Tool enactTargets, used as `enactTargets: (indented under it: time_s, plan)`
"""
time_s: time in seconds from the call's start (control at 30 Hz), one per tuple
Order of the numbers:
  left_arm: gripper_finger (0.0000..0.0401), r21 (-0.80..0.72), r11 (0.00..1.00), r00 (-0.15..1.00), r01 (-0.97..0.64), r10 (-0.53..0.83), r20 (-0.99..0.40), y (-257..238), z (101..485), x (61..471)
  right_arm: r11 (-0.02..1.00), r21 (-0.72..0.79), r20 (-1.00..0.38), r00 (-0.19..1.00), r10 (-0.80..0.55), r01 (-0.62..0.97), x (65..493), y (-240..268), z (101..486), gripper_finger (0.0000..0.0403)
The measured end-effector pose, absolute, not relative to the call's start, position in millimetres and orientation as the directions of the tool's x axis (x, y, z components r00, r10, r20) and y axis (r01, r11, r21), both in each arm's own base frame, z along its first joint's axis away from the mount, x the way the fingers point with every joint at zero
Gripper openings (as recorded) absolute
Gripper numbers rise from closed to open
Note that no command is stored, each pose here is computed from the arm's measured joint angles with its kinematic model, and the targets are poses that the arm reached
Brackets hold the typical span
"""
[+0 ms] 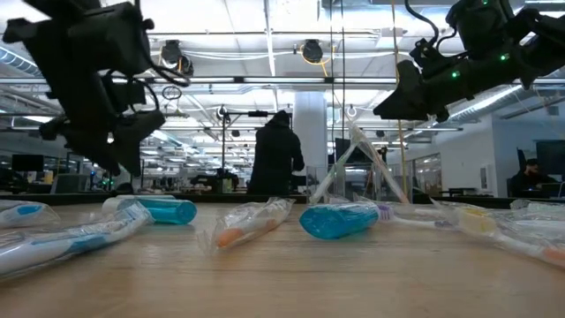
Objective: Pick & Place toothbrushing station
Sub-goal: Put the top left blue mouthwash into the transparent organizer
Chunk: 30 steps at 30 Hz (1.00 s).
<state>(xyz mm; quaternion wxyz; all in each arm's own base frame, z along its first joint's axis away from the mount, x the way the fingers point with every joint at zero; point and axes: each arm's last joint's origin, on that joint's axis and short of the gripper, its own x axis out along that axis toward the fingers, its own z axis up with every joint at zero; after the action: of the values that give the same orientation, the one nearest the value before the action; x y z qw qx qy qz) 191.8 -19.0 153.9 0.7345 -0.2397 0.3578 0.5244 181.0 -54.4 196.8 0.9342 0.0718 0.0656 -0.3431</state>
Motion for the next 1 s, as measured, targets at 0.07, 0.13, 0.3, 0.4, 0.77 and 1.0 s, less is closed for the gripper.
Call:
enactTargets:
  time_s: [0.07, 0.13, 0.3, 0.4, 0.77, 1.0]
  plan:
    - [0.0198, -0.016, 0.355, 0.234, -0.935, 0.582, -0.779, -18, 148, 187, 0.754, 0.089, -0.172, 0.756, -0.632, 0.651, 181, -54, 197, 0.0134]
    - [0.0201, -0.077, 0.398, 0.305, -0.914, 0.550, -0.777, -19, 146, 184, 0.754, 0.090, -0.167, 0.757, -0.632, 0.650, 181, -54, 197, 0.0134]
    - [0.0203, -0.165, 0.521, 0.460, -0.838, 0.509, -0.728, -19, 149, 169, 0.756, 0.087, -0.158, 0.758, -0.633, 0.649, 181, -54, 198, 0.0134]
    - [0.0200, -0.171, 0.560, 0.504, -0.810, 0.518, -0.691, -18, 148, 153, 0.759, 0.071, -0.152, 0.759, -0.633, 0.647, 181, -54, 199, 0.0134]
    - [0.0203, -0.232, 0.701, 0.712, -0.674, 0.533, -0.457, -23, 97, 123, 0.760, 0.076, -0.135, 0.762, -0.633, 0.645, 182, -55, 201, 0.0134]
    - [0.0195, -0.196, 0.673, 0.674, -0.713, 0.582, -0.455, -23, 91, 123, 0.760, 0.074, -0.134, 0.762, -0.634, 0.646, 182, -55, 201, 0.0134]
